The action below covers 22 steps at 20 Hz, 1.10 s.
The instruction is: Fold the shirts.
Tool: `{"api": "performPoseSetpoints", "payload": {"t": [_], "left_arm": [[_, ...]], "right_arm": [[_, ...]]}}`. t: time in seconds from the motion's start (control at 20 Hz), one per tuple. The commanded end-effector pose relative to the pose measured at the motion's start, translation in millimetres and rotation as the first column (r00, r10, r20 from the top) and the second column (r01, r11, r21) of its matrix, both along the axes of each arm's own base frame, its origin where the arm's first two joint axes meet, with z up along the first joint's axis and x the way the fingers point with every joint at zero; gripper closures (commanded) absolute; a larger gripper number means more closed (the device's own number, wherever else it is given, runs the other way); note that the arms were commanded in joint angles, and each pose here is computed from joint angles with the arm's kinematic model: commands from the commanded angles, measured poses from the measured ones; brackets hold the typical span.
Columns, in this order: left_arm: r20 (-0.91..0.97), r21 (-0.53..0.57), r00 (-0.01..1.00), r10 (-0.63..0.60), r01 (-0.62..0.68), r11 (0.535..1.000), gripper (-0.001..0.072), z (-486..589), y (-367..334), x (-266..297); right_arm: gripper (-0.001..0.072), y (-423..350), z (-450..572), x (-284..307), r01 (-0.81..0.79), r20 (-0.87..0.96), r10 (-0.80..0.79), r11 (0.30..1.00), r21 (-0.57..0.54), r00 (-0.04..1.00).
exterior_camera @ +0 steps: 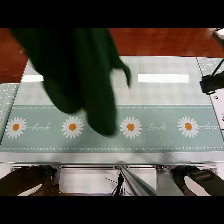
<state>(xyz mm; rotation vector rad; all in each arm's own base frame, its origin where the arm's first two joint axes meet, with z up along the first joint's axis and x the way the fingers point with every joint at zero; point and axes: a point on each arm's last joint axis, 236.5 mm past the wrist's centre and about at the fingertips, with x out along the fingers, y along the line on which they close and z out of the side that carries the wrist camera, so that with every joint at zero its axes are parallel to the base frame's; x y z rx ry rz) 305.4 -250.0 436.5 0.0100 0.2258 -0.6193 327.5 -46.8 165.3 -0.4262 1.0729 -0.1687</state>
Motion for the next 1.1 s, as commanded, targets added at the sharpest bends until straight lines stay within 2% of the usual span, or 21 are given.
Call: {"api": "performPoseSetpoints", "payload": {"t": [0.0, 0.1, 0.35, 0.4, 0.45, 0.55, 0.6, 0.7, 0.75, 0.8, 0.85, 0.9, 0.95, 1.0, 1.05], "left_arm": [[-0.155, 0.108, 0.978, -0.141, 0.159, 0.981, 0.0681, -81.9, -78.2, -20.7], [-0.274, 0.165, 0.952, -0.136, 0.185, 0.969, 0.0681, -150.6, -109.3, -16.8], [-0.472, 0.208, 0.880, -0.057, 0.174, 0.963, 0.0679, -295.9, -143.2, -6.9], [-0.488, 0.230, 0.872, -0.033, 0.165, 0.959, 0.0638, -307.4, -138.3, -2.4], [-0.476, 0.244, 0.879, -0.020, 0.154, 0.957, 0.0540, -302.4, -129.5, 6.1], [-0.384, 0.266, 0.922, 0.052, 0.057, 0.962, 0.0198, -252.0, -87.3, 42.2], [-0.329, 0.256, 0.935, 0.134, -0.048, 0.965, 0.0133, -213.8, -48.6, 65.0], [-0.269, 0.205, 0.908, 0.321, -0.272, 0.940, 0.0134, -151.3, 47.6, 93.0], [-0.277, 0.208, 0.867, 0.414, -0.367, 0.907, 0.0142, -142.5, 97.5, 95.3], [-0.315, 0.283, 0.815, 0.486, -0.408, 0.868, 0.0230, -155.5, 145.9, 87.9], [-0.396, 0.344, 0.756, 0.522, -0.405, 0.847, 0.0248, -183.5, 178.5, 76.3], [-0.520, 0.364, 0.680, 0.517, -0.371, 0.854, 0.0248, -224.7, 198.8, 61.8], [-0.642, 0.323, 0.610, 0.465, -0.334, 0.885, 0.0248, -264.5, 203.9, 49.4], [-0.762, 0.214, 0.537, 0.362, -0.320, 0.923, 0.0233, -303.2, 196.9, 40.2], [-0.844, 0.074, 0.484, 0.233, -0.324, 0.943, 0.0111, -330.7, 181.7, 34.6]], "right_arm": [[0.0122, -17.9, 15.2, -4.8, 0.036, 0.037, -0.034, 0.997, -0.067, 0.999], [0.0122, -17.6, 15.0, -4.8, 0.036, 0.037, -0.034, 0.997, -0.065, 0.999], [0.0122, -17.1, 16.6, -1.9, 0.031, 0.049, -0.028, 0.997, -0.066, 0.998], [0.0122, -17.0, 17.0, -1.2, 0.029, 0.052, -0.026, 0.997, -0.066, 0.998], [0.0122, -16.8, 17.8, 0.1, 0.027, 0.058, -0.023, 0.997, -0.067, 0.998], [0.0121, -18.2, 19.4, 1.4, 0.027, 0.065, -0.023, 0.997, -0.075, 0.998], [0.0121, -20.8, 20.2, 1.0, 0.033, 0.066, -0.028, 0.996, -0.082, 0.997], [0.0121, -32.0, 20.2, -1.7, 0.067, 0.066, -0.062, 0.994, -0.082, 0.996], [0.0121, -41.0, 19.5, -4.1, 0.097, 0.065, -0.092, 0.992, -0.077, 0.994], [0.0121, -49.6, 17.7, -6.9, 0.131, 0.065, -0.127, 0.990, -0.057, 0.990], [0.0121, -56.7, 15.2, -8.6, 0.165, 0.069, -0.163, 0.986, -0.027, 0.984], [0.0121, -61.5, 12.7, -7.7, 0.187, 0.079, -0.188, 0.982, 0.012, 0.979], [0.0121, -65.1, 8.1, -6.3, 0.207, 0.087, -0.212, 0.976, 0.061, 0.973], [0.0122, -66.2, 1.5, -4.8, 0.222, 0.089, -0.232, 0.968, 0.114, 0.969], [0.0121, -65.5, -6.3, -4.8, 0.234, 0.081, -0.249, 0.959, 0.163, 0.965]]}}
